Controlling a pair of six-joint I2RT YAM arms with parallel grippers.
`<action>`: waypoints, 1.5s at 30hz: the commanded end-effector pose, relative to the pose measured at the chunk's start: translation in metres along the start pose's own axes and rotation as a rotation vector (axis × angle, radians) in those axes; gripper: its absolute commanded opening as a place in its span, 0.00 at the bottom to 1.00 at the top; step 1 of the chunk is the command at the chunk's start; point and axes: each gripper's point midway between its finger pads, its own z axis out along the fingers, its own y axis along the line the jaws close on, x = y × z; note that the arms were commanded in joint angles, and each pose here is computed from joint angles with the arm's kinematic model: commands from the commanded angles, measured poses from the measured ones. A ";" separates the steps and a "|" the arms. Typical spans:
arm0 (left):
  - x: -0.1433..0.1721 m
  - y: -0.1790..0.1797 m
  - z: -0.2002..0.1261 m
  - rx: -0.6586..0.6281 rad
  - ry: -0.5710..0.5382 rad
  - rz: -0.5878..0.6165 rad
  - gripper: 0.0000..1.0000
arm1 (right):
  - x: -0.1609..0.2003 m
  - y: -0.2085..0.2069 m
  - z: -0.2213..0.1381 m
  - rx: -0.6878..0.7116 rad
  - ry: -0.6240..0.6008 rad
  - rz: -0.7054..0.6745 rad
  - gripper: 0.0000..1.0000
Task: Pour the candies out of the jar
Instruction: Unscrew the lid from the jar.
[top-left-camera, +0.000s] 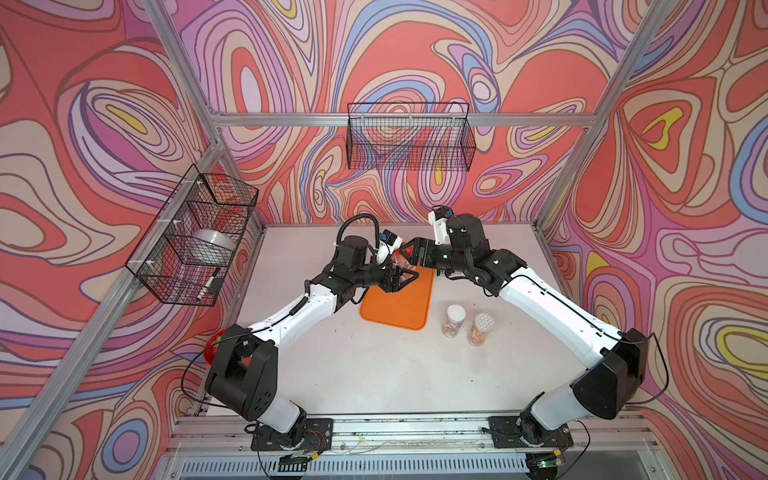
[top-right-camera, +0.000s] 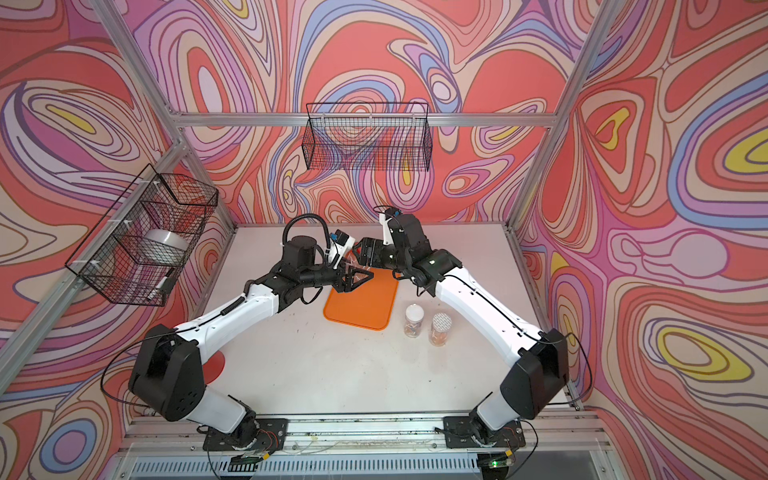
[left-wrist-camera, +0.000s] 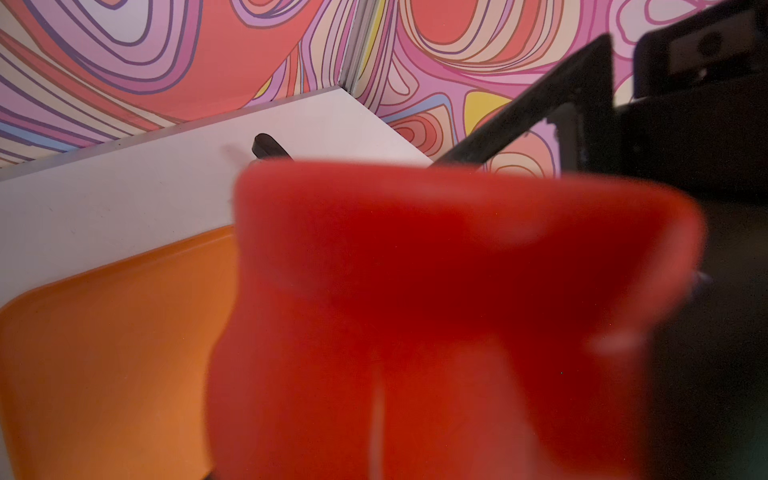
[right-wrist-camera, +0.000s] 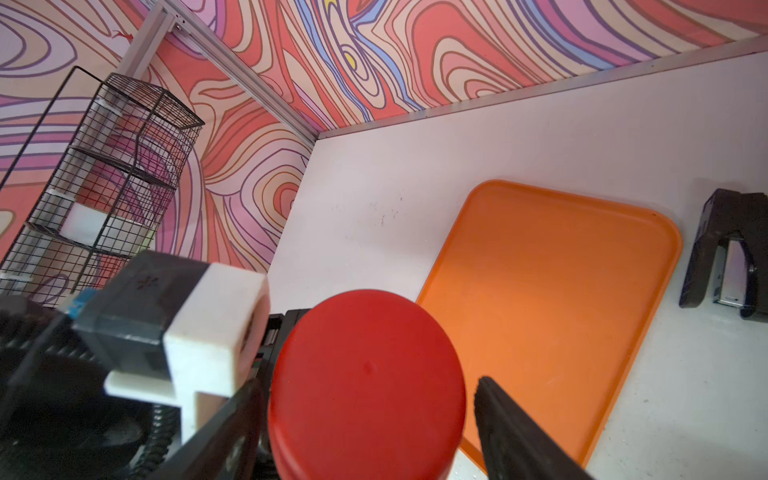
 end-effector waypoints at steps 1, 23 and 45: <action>-0.011 -0.010 -0.008 0.001 -0.023 0.052 0.55 | -0.007 0.004 0.010 -0.018 -0.007 0.005 0.79; -0.048 -0.047 -0.031 0.238 -0.133 0.027 0.46 | 0.013 0.031 -0.050 -0.367 -0.013 -0.259 0.40; -0.039 -0.036 -0.028 0.104 -0.086 0.065 0.14 | -0.034 0.003 -0.052 -0.193 -0.117 -0.020 0.77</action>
